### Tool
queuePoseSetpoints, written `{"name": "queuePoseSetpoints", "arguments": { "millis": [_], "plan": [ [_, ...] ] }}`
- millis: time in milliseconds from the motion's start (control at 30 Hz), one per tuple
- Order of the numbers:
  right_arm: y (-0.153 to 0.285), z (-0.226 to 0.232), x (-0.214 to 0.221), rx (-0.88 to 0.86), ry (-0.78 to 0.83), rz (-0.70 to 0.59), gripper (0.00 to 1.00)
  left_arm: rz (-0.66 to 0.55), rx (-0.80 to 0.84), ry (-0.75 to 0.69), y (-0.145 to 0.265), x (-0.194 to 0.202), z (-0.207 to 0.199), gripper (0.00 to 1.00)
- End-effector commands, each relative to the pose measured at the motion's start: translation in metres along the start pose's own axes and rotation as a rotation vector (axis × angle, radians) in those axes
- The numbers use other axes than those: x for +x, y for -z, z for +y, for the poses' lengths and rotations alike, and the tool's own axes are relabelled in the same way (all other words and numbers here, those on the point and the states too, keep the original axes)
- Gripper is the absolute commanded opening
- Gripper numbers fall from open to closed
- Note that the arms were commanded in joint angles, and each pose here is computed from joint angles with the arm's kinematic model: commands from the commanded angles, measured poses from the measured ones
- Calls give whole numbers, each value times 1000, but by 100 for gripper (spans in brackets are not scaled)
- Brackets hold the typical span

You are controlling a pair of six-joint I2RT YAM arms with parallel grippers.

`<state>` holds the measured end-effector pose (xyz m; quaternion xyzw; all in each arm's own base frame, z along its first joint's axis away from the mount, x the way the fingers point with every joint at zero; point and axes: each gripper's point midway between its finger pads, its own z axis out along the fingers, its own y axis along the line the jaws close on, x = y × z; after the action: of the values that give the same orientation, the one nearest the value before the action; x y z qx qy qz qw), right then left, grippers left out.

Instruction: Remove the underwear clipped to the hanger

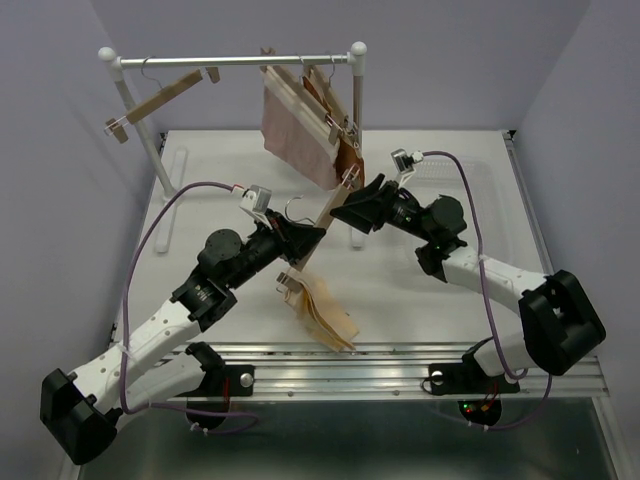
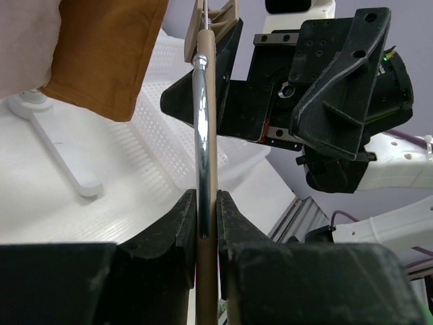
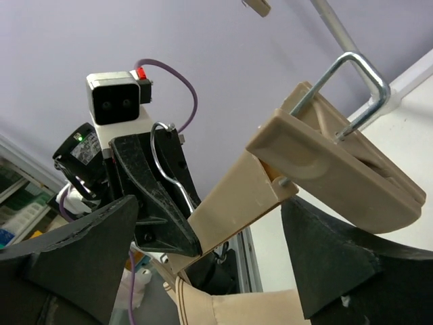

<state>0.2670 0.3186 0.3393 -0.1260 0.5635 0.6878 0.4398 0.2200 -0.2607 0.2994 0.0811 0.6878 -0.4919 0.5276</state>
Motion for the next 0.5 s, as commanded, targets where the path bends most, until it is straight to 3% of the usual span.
{"name": "queuePoseSetpoints", "arguments": {
  "millis": [0,133,267,467],
  "plan": [
    [2,30,-22,-116,55,-101,83,-70,109,14,-3,-18,-23,0],
    [2,26,-22,-109,15,-113,72,-52,136,20,-8,-14,-26,0],
    [1,28,-19,-114,3,-111,70,-57,152,22,-8,-12,-27,0],
    [-2,32,-13,-110,13,-112,48,-47,179,41,-11,-7,-30,0]
  ]
}}
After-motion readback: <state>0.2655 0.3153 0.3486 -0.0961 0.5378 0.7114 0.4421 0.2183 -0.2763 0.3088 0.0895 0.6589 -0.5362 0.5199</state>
